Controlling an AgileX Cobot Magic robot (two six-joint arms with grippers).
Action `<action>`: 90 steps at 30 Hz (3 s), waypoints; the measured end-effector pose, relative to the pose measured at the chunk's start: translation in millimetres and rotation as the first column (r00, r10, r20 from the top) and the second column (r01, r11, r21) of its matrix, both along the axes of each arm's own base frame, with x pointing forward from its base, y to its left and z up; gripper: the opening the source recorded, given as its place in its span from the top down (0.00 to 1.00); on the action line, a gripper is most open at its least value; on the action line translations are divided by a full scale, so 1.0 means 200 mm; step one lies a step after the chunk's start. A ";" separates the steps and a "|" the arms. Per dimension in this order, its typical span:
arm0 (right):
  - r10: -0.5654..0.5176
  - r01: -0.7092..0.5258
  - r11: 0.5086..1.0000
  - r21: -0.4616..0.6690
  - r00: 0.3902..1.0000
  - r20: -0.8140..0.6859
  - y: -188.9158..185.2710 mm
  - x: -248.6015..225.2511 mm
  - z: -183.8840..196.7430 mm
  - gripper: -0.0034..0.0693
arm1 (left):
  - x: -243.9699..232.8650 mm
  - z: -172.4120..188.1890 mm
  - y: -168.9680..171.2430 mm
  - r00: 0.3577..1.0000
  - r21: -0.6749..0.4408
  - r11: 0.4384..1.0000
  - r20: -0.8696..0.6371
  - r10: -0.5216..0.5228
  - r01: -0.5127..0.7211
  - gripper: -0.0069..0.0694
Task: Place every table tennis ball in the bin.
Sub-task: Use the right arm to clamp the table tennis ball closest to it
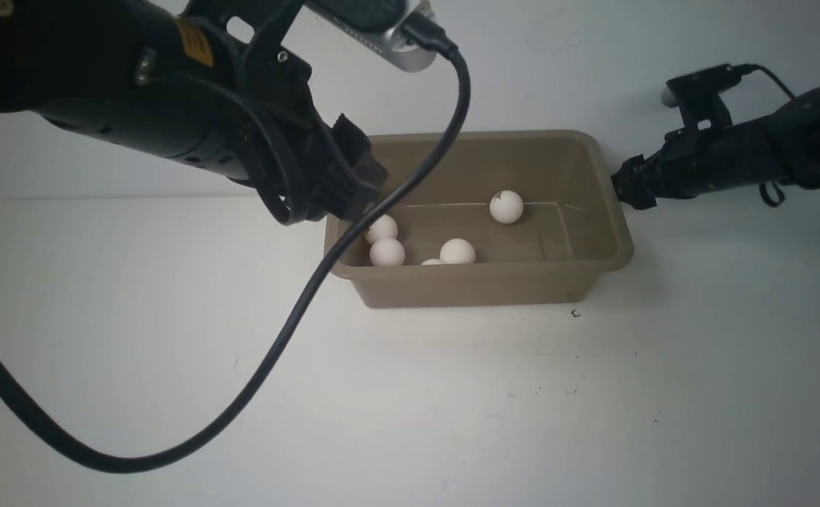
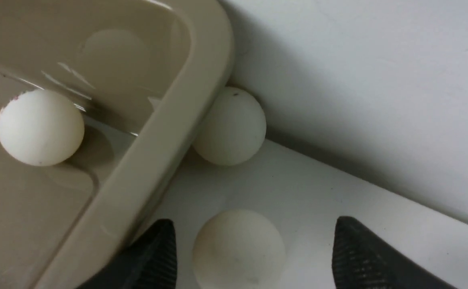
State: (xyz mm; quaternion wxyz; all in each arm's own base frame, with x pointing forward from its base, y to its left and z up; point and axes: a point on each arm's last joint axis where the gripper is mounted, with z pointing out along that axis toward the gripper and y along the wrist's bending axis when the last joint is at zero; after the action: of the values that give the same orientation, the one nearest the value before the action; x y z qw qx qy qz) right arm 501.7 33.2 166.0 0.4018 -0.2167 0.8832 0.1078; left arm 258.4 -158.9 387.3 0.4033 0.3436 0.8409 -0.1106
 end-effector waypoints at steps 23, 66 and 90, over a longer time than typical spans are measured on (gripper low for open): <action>-0.031 0.031 0.999 0.029 0.999 -0.014 0.03 0.05 -0.11 0.30 | 0.00 0.00 0.00 1.000 0.016 1.000 0.009 0.001 -0.001 0.39; -0.038 0.039 0.995 0.090 0.999 -0.012 -0.13 0.04 -0.01 0.30 | 0.01 0.00 0.01 1.000 0.037 0.999 0.029 0.004 -0.005 0.39; 0.007 0.003 0.993 0.119 0.996 -0.089 -0.04 0.04 -0.14 0.30 | 0.02 0.01 0.01 0.999 0.026 1.000 0.049 0.007 -0.008 0.39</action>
State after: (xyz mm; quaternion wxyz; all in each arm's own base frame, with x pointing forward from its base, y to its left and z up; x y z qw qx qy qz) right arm 508.8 25.5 138.5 0.3741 -0.1882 0.8920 0.1702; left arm 261.5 -157.0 389.0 0.4196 0.3483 0.8334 -0.0899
